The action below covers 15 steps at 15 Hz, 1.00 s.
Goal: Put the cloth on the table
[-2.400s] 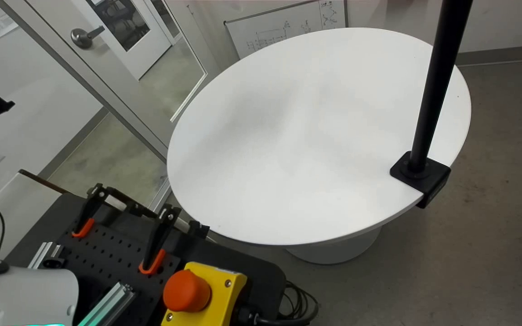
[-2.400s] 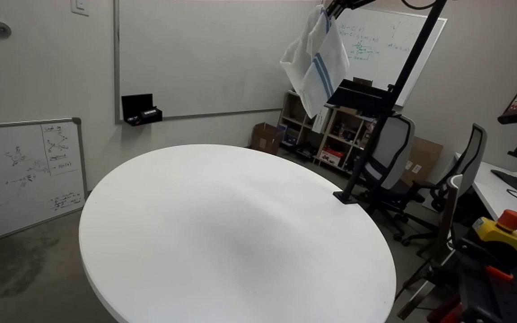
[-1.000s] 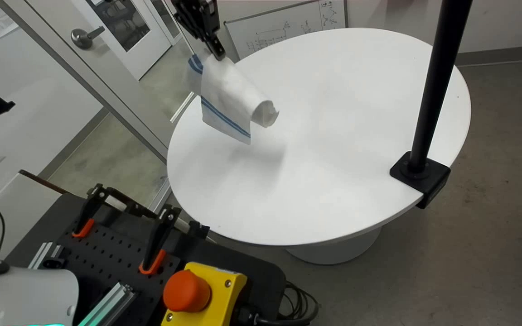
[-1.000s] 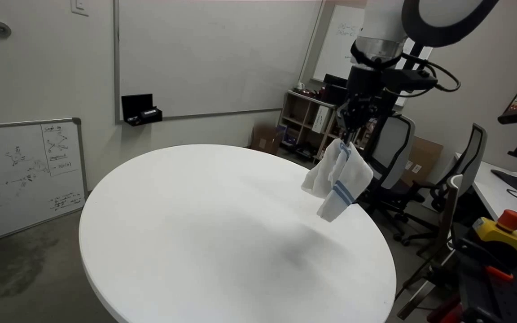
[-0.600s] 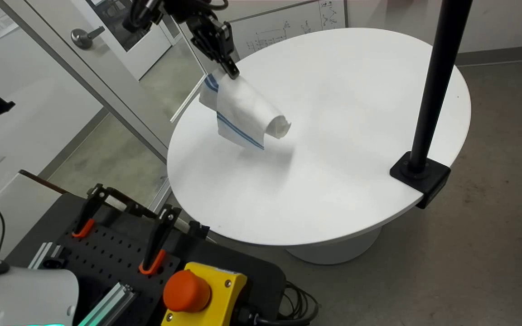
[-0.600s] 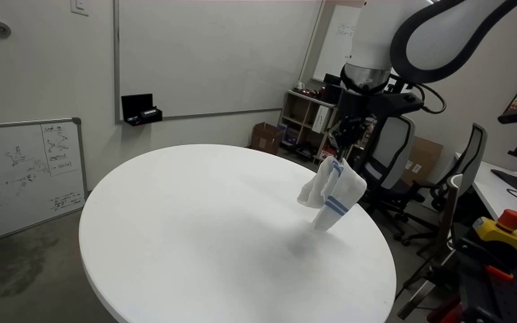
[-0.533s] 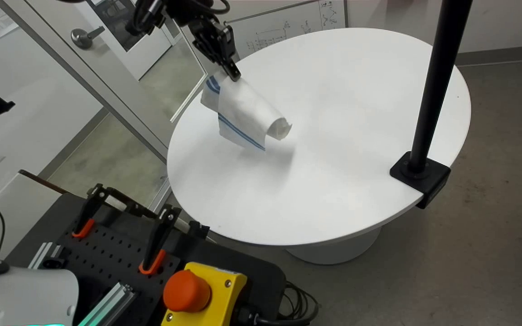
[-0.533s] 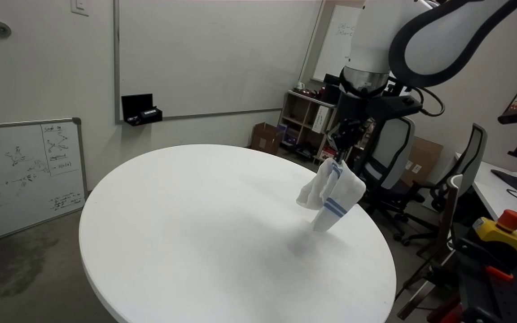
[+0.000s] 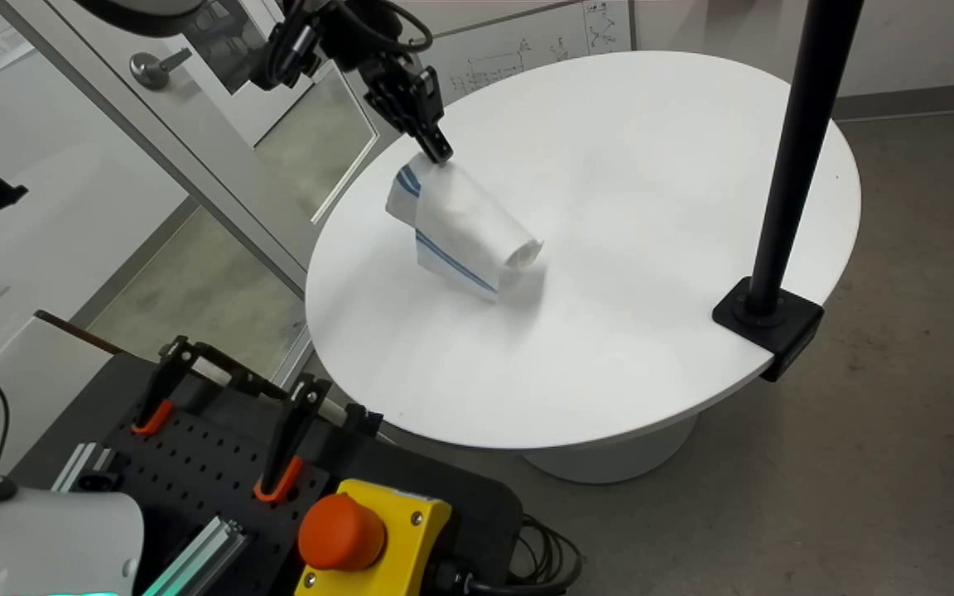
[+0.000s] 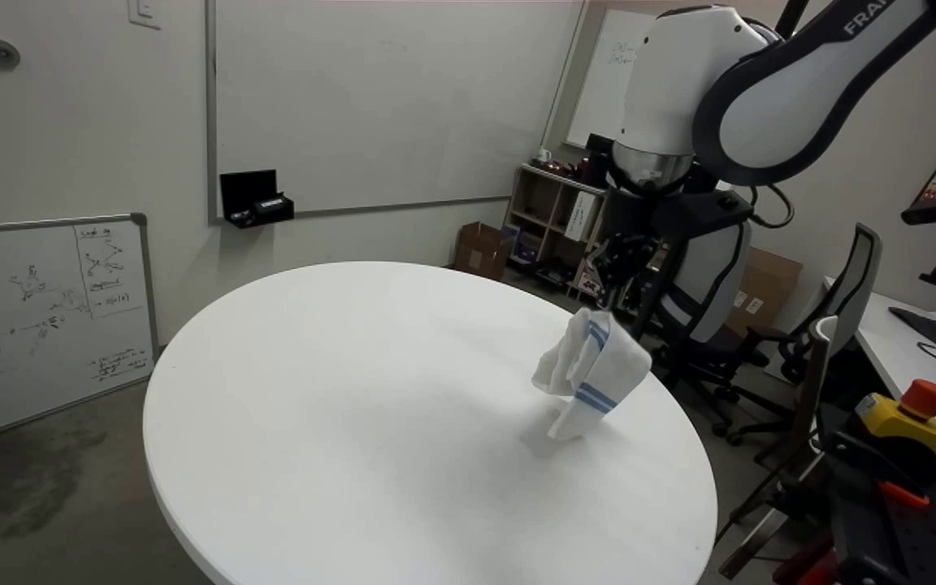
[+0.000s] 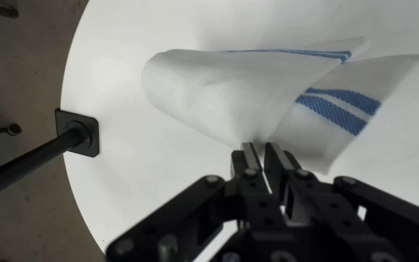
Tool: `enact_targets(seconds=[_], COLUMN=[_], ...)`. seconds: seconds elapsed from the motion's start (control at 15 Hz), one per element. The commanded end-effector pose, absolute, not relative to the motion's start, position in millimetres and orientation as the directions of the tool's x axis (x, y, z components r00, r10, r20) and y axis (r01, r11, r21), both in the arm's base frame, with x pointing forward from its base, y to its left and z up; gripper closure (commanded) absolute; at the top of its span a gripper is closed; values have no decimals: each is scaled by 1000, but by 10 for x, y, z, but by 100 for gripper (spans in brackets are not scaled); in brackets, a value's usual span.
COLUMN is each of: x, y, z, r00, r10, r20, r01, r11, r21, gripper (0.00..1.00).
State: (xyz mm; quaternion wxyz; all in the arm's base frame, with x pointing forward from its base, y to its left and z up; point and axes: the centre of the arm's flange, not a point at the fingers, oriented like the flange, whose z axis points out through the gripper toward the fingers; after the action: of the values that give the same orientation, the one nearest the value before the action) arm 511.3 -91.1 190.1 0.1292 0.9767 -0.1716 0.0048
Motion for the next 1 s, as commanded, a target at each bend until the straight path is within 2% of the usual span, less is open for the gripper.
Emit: enact_targets(seconds=[0.0, 0.27, 0.47, 0.8, 0.93], x=[5191, 5228, 5290, 5345, 5406], y=[-886, -894, -887, -800, -802], z=[1864, 1910, 2182, 2675, 2577], r00=[938, 935, 927, 909, 908], r10=[-335, -342, -355, -378, -384], r20=[87, 88, 117, 179, 166], r01=[-346, -353, -372, -395, -405], r11=[-900, -899, -909, -916, -908], r21=[266, 259, 188, 75, 111], gripper=[54, 24, 1, 0, 0])
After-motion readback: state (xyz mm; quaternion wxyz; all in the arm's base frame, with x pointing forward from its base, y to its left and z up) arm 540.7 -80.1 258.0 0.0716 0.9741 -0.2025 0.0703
